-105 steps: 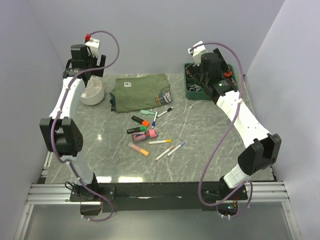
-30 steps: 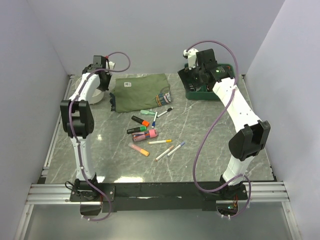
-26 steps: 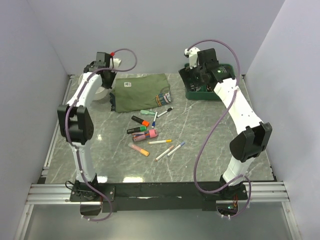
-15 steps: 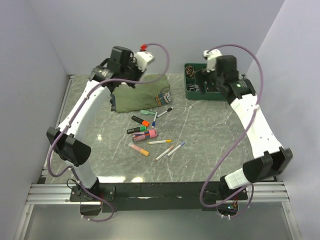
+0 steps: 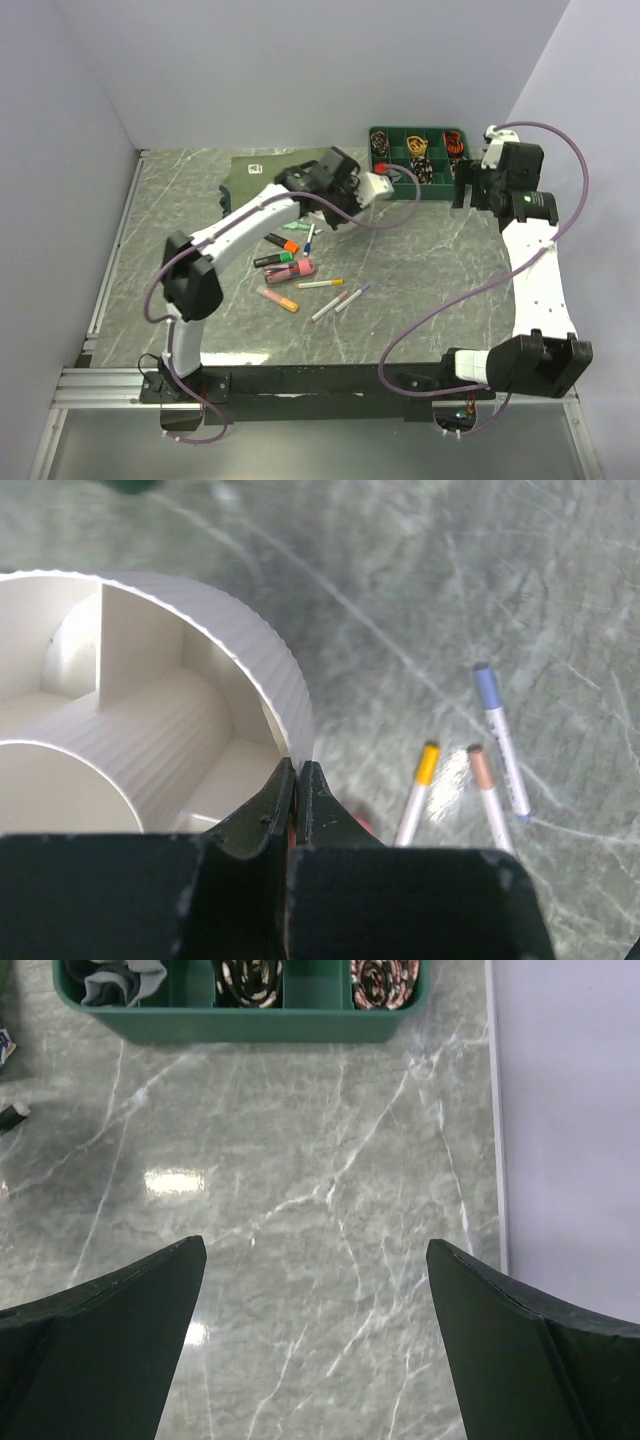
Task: Sort the stationery into containers
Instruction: Place the storage box at the center of the board, then pick up the pen from the center of the board.
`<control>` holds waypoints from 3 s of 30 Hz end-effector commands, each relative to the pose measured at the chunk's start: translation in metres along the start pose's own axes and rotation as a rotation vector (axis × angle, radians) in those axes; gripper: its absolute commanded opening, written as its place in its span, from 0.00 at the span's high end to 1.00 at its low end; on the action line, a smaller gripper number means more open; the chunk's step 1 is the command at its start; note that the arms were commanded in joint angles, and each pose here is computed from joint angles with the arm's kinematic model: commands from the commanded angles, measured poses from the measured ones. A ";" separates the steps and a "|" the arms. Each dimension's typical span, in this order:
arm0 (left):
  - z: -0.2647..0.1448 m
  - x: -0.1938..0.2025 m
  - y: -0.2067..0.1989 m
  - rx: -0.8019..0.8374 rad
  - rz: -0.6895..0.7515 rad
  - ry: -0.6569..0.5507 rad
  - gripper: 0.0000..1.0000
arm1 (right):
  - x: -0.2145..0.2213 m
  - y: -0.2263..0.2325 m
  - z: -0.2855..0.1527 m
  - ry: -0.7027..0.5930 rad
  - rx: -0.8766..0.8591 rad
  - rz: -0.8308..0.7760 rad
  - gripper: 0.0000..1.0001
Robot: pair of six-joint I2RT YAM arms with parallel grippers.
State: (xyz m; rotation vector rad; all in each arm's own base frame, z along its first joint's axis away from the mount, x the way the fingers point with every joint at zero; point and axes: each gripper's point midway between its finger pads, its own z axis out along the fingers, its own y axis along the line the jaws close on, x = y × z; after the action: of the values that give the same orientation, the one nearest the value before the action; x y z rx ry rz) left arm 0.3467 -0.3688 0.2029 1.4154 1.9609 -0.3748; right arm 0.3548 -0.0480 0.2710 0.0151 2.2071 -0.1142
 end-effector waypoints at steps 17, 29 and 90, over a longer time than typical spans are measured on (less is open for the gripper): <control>0.085 -0.050 -0.056 0.124 0.135 -0.053 0.98 | 0.037 -0.024 -0.027 -0.039 -0.016 0.043 0.00; 0.098 -0.043 -0.061 0.116 0.184 -0.044 0.78 | 0.047 -0.018 -0.025 -0.019 -0.047 0.071 0.00; -0.006 0.219 -0.103 0.390 0.552 0.028 0.44 | 0.067 0.066 -0.032 0.085 -0.524 0.042 0.00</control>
State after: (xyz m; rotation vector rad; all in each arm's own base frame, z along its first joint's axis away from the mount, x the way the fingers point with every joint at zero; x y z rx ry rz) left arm 0.1948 -0.2382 0.0471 2.1370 1.5651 -0.5487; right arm 0.2913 0.0157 0.2226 -0.2117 2.2840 0.4947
